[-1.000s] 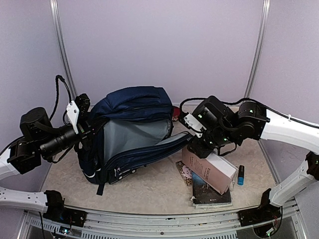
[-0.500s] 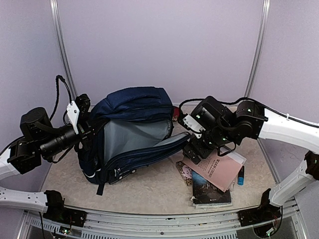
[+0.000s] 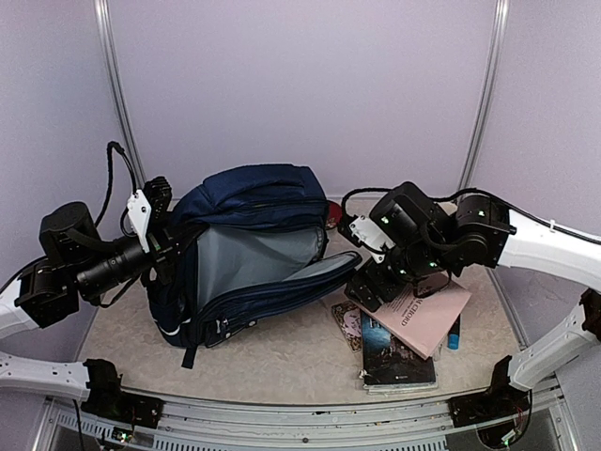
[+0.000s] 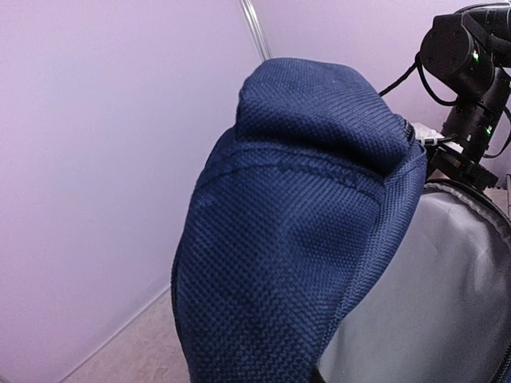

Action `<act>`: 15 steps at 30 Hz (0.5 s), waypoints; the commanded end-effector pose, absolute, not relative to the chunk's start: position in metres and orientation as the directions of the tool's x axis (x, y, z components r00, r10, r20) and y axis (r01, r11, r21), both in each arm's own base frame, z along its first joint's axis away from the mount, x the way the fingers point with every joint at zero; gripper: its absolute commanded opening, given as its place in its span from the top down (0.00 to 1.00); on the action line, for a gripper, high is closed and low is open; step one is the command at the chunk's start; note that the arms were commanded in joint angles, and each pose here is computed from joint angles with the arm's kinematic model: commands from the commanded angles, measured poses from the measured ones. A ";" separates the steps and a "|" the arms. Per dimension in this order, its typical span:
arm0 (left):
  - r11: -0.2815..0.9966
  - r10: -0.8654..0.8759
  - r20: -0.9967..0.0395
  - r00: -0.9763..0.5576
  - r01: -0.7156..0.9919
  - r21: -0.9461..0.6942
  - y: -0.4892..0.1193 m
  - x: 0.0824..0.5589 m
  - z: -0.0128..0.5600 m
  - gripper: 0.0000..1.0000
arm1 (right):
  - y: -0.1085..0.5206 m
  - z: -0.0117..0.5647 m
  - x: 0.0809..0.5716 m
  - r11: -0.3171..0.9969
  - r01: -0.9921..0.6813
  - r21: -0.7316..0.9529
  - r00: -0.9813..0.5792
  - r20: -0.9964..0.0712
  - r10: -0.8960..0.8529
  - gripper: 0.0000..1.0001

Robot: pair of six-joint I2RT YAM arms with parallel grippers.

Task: Pack the student bag
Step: Pick up the largest pocket of the bag from the student bag.

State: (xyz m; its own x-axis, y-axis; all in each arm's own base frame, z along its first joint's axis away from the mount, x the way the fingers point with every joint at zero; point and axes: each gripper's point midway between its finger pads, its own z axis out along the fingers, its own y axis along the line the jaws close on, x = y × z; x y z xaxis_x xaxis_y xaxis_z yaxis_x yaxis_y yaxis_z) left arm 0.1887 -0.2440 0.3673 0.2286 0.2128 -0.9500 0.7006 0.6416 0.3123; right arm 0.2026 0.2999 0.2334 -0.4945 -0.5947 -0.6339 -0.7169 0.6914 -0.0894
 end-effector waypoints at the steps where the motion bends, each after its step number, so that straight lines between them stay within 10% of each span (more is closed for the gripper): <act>1: 0.698 0.079 -0.961 0.265 0.674 0.243 -0.236 0.189 0.410 1.00 | 0.306 0.232 0.195 0.674 -0.737 -0.043 -0.491 -0.651 -0.579 0.07; 15: 0.682 0.078 -0.976 0.202 0.703 0.201 -0.253 0.196 0.391 1.00 | 0.204 0.231 0.264 0.868 -0.458 0.191 -0.716 -0.658 -0.233 0.00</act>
